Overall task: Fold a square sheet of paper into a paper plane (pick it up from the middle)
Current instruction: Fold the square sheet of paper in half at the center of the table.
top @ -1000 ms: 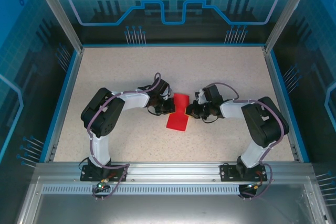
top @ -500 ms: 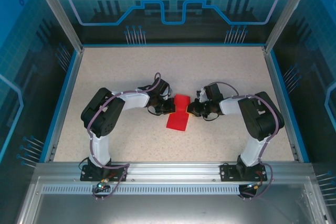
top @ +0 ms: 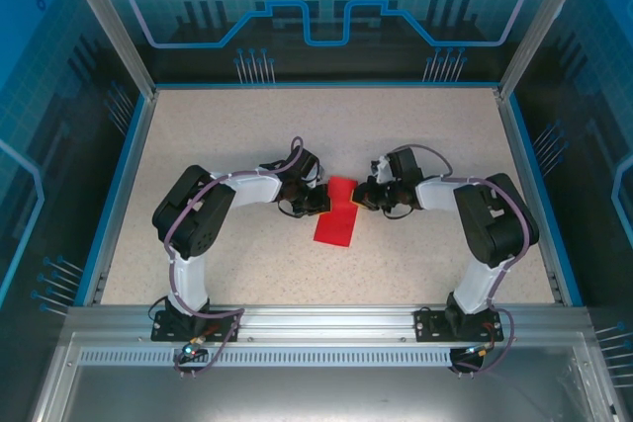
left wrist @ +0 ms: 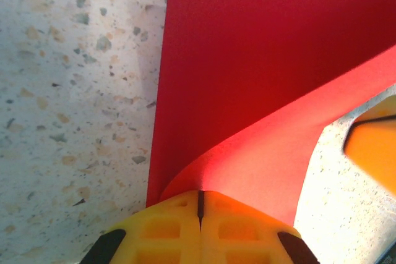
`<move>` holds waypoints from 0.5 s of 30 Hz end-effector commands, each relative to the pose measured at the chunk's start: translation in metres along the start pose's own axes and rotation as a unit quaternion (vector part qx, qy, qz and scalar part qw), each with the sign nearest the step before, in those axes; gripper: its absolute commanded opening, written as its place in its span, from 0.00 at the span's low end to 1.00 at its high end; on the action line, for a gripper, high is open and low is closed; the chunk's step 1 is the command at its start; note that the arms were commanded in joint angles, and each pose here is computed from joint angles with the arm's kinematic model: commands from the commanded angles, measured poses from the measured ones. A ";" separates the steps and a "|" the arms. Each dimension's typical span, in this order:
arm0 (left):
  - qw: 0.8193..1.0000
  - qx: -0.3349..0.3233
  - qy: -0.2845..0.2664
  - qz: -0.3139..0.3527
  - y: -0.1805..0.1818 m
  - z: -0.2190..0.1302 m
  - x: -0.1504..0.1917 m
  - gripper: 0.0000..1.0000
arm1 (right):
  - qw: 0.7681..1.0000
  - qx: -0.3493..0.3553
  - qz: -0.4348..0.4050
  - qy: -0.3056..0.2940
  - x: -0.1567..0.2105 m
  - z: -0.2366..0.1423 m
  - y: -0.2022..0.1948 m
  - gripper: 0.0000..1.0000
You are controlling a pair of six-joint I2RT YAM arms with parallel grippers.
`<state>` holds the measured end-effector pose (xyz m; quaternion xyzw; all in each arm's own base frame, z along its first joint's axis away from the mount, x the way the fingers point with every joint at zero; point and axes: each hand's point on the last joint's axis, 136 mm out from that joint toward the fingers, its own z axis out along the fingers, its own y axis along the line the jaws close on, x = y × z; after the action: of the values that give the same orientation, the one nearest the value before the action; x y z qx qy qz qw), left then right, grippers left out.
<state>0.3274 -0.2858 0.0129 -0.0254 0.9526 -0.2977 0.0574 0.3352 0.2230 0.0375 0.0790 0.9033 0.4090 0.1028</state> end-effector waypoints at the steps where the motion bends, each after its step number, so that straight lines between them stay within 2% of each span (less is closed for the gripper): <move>1: 0.995 -0.083 0.049 -0.019 0.046 0.012 0.031 0.00 | 1.000 -0.013 0.005 0.005 -0.006 -0.003 0.000 0.07; 6: 0.995 -0.082 0.048 -0.019 0.046 0.013 0.031 0.00 | 1.000 -0.014 0.018 0.014 -0.004 0.008 -0.010 0.06; 15: 0.995 -0.087 0.051 -0.019 0.049 0.013 0.033 0.00 | 0.997 0.059 0.042 0.024 0.002 0.017 -0.046 0.06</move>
<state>0.3274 -0.2858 0.0128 -0.0255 0.9526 -0.2975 0.0575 0.3371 0.2177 0.0116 0.0971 0.9090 0.3984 0.0749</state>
